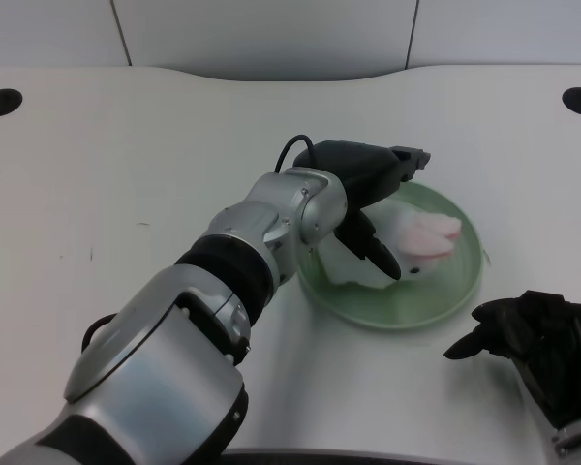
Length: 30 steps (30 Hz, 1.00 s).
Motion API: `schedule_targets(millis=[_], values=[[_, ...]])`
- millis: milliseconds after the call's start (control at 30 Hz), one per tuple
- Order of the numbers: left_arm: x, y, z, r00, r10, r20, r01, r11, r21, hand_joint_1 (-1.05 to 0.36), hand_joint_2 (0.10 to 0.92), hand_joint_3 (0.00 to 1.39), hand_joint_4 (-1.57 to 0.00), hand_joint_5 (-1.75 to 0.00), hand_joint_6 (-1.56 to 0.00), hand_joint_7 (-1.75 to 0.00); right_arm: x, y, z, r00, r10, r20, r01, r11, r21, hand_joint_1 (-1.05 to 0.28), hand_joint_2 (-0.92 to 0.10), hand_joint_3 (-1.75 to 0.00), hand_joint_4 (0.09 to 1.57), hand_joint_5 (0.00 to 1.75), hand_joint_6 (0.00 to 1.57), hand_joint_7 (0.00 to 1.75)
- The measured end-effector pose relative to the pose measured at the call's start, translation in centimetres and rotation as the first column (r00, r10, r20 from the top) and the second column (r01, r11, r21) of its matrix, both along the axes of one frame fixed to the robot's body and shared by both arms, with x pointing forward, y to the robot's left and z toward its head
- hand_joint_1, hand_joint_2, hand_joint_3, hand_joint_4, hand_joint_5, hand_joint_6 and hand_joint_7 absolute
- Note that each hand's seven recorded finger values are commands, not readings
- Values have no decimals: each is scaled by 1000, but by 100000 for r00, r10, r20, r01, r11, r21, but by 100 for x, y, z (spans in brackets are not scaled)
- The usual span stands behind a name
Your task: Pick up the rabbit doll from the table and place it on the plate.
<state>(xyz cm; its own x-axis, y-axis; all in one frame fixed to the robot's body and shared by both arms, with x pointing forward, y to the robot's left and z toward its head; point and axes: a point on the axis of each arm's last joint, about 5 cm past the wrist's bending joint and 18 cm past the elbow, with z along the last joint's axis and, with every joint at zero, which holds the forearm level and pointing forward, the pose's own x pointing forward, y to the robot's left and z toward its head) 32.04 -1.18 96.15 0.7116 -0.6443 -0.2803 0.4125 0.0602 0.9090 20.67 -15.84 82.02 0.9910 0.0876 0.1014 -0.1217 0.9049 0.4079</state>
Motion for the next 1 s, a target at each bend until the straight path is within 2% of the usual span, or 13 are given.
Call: schedule_targets(millis=[500,533,567,633,733,767,833,867,933,967,1000], values=[[16,17,26,99979,518,-1997,-565,99971,-2338,-961,865,4,1,1,1,1,1,-1,1,100000,-124,2,124,100000,40,-1048,-760,0,1385,700,1572,341],[41,65,54,99761,2021,-6610,-2726,99384,-10743,-796,898,112,-245,-150,-222,-108,7,1,4,100000,-84,110,84,100000,94,-1048,-769,-5,1380,696,1572,332],[64,148,81,99193,2197,-12488,-5327,96595,-25317,-704,909,169,-296,-324,-332,-123,13,2,7,100000,-27,252,26,100000,108,-1048,-778,-9,1376,693,1572,327],[86,380,92,97522,382,-22119,-12224,84263,-52443,-622,919,200,-233,-647,-440,-94,26,-19,10,99998,-631,193,631,99998,-110,-1048,-789,-14,1373,689,1572,318],[44,953,1,94999,111,-31227,-25367,58592,-76964,-589,921,192,-190,-732,-440,-65,64,-51,7,99995,-849,-614,846,99995,-579,-1048,-799,-16,1373,685,1572,296],[7,1181,-38,94066,1917,-33880,-29900,51899,-80078,-581,921,182,-186,-737,-435,-60,74,-73,1,99992,-845,-916,837,99993,-893,-1048,-800,-16,1375,684,1572,289],[-68,1498,-105,91811,6188,-39147,-37412,46131,-80450,-568,921,163,-182,-742,-435,-54,71,-149,-13,99963,-2352,-1329,2327,99955,-1868,-1048,-800,-14,1375,682,1572,282],[-102,1597,-121,90581,7321,-41730,-40567,43398,-80442,-555,921,155,-181,-744,-435,-51,82,-162,-12,99958,-2646,-1143,2626,99950,-1737,-1048,-797,-12,1380,681,1572,281],[-148,1668,-113,89155,5779,-44922,-43460,38841,-81256,-555,921,145,-179,-747,-434,-47,117,-150,5,99970,-2402,-443,2398,99966,-990,-1048,-793,-8,1387,679,1572,286],[-161,1671,-87,89210,3970,-45010,-43091,37443,-82105,-575,921,147,-168,-745,-427,-41,135,-132,15,99987,-1610,106,1611,99984,-715,-1048,-793,-8,1388,677,1572,288],[-176,1652,-56,89762,1591,-44048,-41523,36577,-83295,-582,921,149,-164,-745,-425,-39,142,-126,17,99991,-1314,226,1315,99989,-666,-1048,-793,-8,1388,675,1572,290]])
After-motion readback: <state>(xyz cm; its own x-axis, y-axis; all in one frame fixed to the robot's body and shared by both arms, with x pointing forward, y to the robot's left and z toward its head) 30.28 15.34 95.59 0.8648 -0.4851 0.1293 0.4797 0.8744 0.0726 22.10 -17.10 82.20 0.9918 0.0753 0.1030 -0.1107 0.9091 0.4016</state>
